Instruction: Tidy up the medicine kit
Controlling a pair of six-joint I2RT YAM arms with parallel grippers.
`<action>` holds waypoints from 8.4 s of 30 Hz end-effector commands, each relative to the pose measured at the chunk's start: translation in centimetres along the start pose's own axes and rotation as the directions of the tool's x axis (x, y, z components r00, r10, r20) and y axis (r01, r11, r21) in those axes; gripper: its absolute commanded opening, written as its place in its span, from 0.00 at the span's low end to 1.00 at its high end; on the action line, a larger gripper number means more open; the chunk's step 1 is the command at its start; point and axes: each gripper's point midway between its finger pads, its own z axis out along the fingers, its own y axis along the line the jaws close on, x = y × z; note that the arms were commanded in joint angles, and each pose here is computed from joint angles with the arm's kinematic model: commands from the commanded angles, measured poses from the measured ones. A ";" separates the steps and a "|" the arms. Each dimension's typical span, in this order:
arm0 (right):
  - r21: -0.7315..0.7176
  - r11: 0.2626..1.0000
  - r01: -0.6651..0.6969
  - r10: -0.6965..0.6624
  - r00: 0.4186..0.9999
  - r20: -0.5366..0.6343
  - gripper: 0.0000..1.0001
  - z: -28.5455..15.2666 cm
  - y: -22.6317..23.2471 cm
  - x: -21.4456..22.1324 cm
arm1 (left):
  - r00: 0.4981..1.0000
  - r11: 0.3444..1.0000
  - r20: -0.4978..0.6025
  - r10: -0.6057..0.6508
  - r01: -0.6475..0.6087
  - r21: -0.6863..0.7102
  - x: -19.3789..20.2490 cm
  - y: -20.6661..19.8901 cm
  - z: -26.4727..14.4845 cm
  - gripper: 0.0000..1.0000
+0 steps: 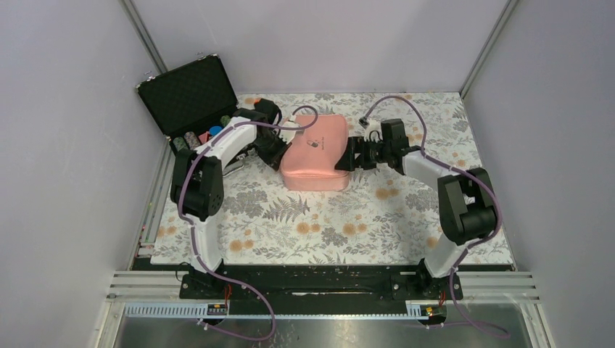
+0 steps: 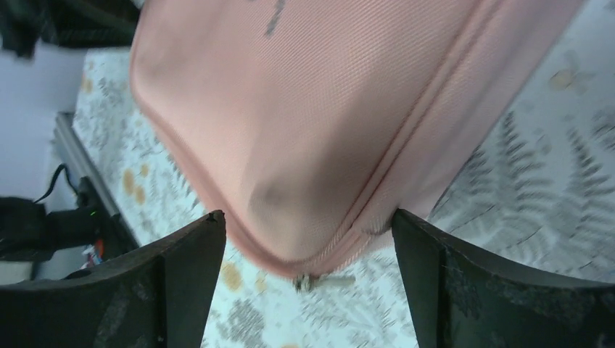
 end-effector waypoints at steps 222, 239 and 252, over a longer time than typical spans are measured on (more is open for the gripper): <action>-0.298 -0.160 0.941 -0.982 -0.183 -0.053 0.73 5.5 10.7 3.6 | 0.998 0.937 -0.059 0.029 -0.006 0.348 11.2 -9.2 -5.9 0.00; -0.273 -0.218 0.937 -0.964 -0.251 -0.093 0.70 9.2 10.0 3.8 | 0.993 0.961 -0.110 0.034 -0.003 0.275 12.0 -6.0 -4.5 0.00; -0.245 0.110 0.963 -0.967 0.046 -0.252 0.00 5.7 9.2 6.7 | 0.999 0.987 -0.051 0.008 0.001 0.162 7.5 -2.4 -3.9 0.00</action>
